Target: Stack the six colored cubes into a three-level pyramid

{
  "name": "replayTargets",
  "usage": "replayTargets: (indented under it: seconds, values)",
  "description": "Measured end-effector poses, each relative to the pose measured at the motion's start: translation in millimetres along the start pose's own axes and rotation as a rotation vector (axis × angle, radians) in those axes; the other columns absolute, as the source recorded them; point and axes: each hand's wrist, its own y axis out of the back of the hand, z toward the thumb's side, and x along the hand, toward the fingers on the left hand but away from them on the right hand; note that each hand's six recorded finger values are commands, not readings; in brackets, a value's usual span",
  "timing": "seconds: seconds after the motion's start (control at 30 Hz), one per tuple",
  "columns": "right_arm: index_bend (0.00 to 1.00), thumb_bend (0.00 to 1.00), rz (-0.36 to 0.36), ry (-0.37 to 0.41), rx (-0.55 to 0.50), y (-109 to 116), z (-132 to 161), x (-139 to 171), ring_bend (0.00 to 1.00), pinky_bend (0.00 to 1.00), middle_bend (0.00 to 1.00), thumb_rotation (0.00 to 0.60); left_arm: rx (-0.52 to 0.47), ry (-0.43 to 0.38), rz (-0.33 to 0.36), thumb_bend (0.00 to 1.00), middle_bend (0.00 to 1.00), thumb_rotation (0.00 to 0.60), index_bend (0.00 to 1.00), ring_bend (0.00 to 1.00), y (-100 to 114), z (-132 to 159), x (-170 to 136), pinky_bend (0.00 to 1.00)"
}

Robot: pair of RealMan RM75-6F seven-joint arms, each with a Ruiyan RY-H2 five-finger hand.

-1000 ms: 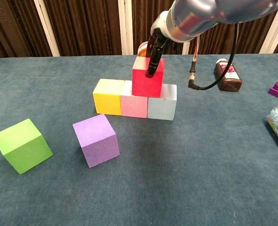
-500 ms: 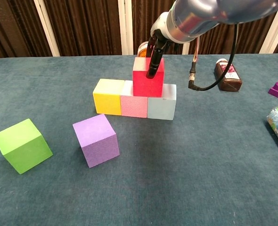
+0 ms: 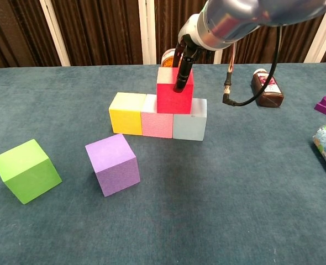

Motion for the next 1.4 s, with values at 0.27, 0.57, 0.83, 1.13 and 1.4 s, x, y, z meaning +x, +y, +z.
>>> replayTargets:
  seconds: [0.27,0.57,0.83,1.13,1.4]
  values:
    - [0.22,0.28,0.001,0.005,0.005,0.7,1.9,3.1,0.01,0.00,0.17,0.600,-0.001,0.000,-0.001,0.27,0.00,0.600,0.10,0.00,-0.3,0.1,0.1,0.00]
    - [0.18,0.28,-0.001,0.013,-0.007,-0.2,7.5,5.6,0.00,0.00,0.15,0.600,-0.009,0.002,0.004,0.27,0.00,0.600,0.10,0.00,1.5,-0.7,0.1,0.00]
    - [0.18,0.28,-0.009,0.021,-0.027,-2.1,15.8,6.7,0.00,0.00,0.14,0.600,-0.017,0.006,0.006,0.27,0.00,0.600,0.10,0.00,3.0,-2.7,0.8,0.00]
    - [0.18,0.28,-0.025,0.023,-0.051,-4.3,24.9,4.7,0.00,0.00,0.14,0.600,-0.023,0.012,0.008,0.27,0.00,0.600,0.10,0.00,4.5,-4.6,1.0,0.00]
    - [0.18,0.28,-0.031,0.016,-0.064,-6.9,29.1,0.2,0.00,0.00,0.14,0.600,-0.023,0.018,0.009,0.27,0.00,0.600,0.10,0.00,4.9,-6.1,1.7,0.00]
